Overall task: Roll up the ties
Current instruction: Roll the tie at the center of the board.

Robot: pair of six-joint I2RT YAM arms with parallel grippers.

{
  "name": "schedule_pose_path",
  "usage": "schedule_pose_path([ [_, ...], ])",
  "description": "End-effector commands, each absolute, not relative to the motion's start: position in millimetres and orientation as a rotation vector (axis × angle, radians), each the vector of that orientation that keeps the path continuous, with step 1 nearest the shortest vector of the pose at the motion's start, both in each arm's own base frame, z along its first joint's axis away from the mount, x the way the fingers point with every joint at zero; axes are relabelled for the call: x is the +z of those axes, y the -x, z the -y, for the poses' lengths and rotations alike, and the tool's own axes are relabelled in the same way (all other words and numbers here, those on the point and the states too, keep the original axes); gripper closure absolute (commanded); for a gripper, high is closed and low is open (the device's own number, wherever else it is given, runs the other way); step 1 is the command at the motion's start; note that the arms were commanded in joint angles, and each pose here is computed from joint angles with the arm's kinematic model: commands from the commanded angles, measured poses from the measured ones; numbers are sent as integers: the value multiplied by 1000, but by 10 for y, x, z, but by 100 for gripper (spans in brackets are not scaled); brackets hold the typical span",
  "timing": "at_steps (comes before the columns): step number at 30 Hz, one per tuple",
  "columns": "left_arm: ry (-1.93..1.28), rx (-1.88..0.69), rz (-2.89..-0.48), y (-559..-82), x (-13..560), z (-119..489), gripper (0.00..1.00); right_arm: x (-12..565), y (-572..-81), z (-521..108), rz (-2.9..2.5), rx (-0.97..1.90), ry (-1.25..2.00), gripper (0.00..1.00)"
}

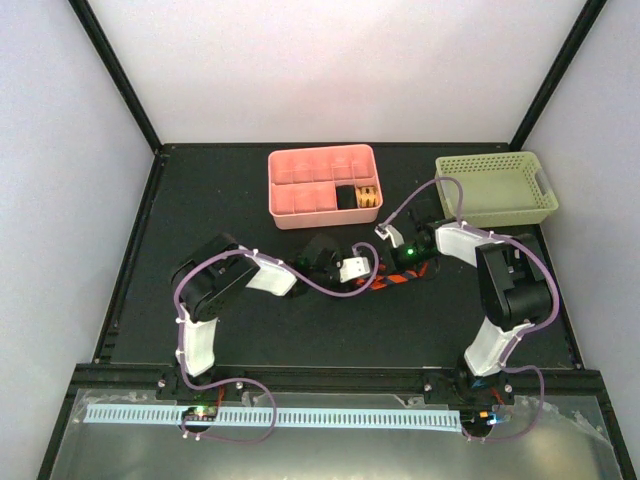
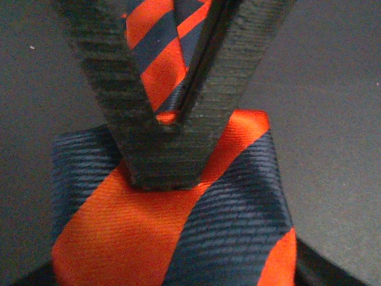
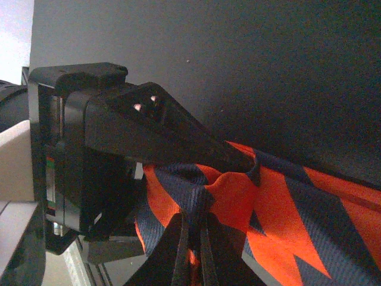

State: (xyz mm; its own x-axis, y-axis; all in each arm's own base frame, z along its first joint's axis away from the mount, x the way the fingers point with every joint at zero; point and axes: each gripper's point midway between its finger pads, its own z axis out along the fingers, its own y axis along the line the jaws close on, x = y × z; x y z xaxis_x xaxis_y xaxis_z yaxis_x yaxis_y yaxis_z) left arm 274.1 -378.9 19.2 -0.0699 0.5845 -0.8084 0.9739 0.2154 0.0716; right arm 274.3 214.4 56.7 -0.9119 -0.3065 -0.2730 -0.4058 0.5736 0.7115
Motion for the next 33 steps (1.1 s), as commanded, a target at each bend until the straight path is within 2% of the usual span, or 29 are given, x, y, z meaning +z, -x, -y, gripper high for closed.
schedule_pose_path([
  [1,-1446,-682,-1854,-2689,72,3649,33,345,-2745,-1997,-2758,1101,624,99],
  [7,-1349,-765,-1709,-2727,494,3741,11,146,-2747,-1748,-2856,963,543,98],
  [12,-1288,-818,-1667,-2699,583,3745,5,68,-2757,-1651,-2882,887,515,98],
  [27,-1174,-962,-1702,-2776,335,3953,2,-65,-2705,-1621,-2933,870,452,98],
  [33,-1162,-972,-1677,-2821,298,4112,12,-86,-2694,-1680,-2941,929,423,98],
])
